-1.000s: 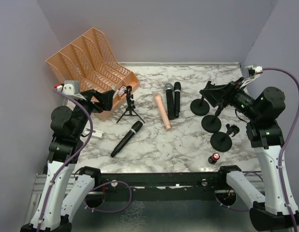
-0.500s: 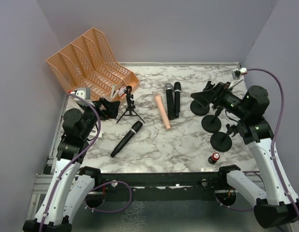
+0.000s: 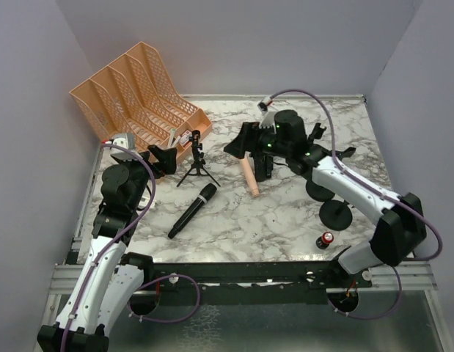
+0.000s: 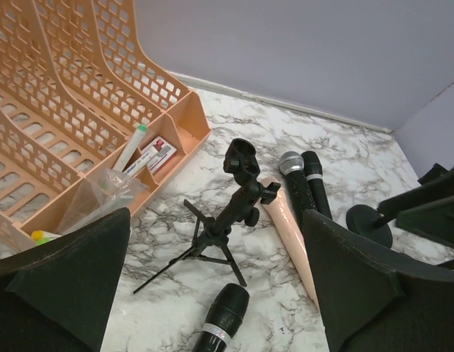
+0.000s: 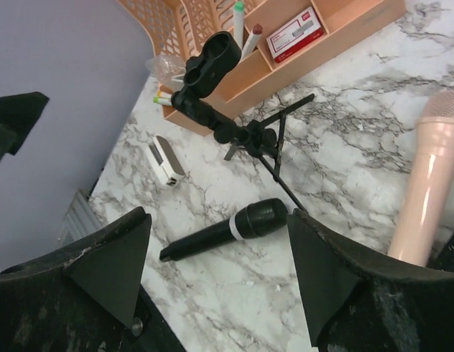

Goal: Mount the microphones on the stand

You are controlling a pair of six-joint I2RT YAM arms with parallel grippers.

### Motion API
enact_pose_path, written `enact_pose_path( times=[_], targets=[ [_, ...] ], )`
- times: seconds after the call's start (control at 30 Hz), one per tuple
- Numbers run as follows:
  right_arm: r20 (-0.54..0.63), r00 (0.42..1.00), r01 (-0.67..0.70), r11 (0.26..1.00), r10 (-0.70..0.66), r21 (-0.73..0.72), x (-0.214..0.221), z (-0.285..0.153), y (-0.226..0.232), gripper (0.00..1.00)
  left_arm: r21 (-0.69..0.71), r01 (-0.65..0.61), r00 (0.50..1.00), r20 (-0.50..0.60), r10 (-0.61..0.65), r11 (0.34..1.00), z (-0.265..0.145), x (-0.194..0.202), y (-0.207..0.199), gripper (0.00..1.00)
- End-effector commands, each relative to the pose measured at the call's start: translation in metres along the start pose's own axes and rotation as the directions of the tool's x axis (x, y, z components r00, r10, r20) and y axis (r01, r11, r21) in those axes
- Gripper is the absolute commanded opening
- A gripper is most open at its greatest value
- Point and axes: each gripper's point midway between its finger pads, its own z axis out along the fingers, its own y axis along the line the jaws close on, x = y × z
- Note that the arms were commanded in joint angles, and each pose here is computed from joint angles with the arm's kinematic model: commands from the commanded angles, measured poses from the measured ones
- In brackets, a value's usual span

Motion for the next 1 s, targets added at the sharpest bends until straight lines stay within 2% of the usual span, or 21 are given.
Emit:
enact_pose_path(
  times=[0.0,0.13,0.33,0.77,0.97],
  targets=[
    [0.021,0.997,0.078,0.996,-0.078,-0.033,0.003,0.055,0.006,0.78,-0.031,-0.006,0.998,0.069,0.008,0.999,0.002,-0.014,0.005,0.99],
    [-0.022,0.993,0.114,0.984,-0.118,-0.140,0.025,0.091,0.012,0.76,0.046,-0.010,0.999,0.040,0.008,0.999,0.004,-0.005,-0.007,0.99],
    [-0.023,0.986,0.158,0.961,-0.168,-0.228,0.041,0.123,0.014,0.77,0.078,0.031,0.999,0.031,-0.034,0.996,0.007,0.003,-0.011,0.99],
    [0.030,0.976,0.213,0.914,-0.216,-0.346,0.053,0.155,0.026,0.68,0.080,0.035,0.999,0.016,-0.037,0.996,0.010,0.007,-0.010,0.99],
    [0.060,0.959,0.279,0.897,-0.276,-0.343,0.058,0.166,0.027,0.59,0.078,0.036,0.999,0.013,-0.037,0.996,0.010,0.009,-0.009,0.99]
  ],
)
